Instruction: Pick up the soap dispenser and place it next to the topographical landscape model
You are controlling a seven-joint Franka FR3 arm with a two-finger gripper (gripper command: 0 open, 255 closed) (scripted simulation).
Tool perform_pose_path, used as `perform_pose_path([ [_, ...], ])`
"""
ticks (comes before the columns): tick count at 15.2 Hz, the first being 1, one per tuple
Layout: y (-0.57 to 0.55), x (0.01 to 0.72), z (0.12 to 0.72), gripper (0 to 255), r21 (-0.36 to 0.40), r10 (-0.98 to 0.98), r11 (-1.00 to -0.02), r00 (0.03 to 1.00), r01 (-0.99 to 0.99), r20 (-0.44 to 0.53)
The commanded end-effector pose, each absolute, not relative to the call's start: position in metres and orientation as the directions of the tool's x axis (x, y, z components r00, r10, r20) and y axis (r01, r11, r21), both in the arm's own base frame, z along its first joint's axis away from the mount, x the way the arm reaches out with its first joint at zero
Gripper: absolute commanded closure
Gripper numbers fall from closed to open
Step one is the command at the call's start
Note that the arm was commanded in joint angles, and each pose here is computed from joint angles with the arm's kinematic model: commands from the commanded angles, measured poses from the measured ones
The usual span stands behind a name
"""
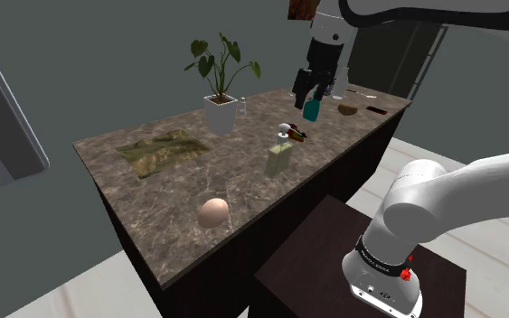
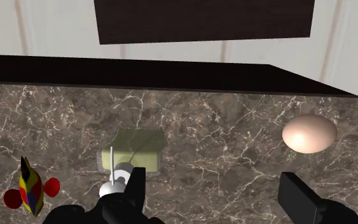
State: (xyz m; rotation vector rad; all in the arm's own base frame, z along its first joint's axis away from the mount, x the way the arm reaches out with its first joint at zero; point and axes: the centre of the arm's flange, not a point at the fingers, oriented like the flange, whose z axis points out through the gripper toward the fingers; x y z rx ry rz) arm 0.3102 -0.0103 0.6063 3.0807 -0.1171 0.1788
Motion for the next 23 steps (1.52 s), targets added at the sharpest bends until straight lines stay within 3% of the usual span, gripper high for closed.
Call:
perform_pose_path([
  [1, -0.01, 0.31, 0.606, 0, 0.049, -0.072, -0.996, 0.99, -0.079, 0.117],
  [19, -0.13, 0.454, 0.455, 0, 0.121, -0.031, -0.992, 0.999, -0.034, 0.028],
  [23, -0.134, 0.457, 0.437, 0, 0.122, -0.03, -0.992, 0.999, -0.033, 0.026],
])
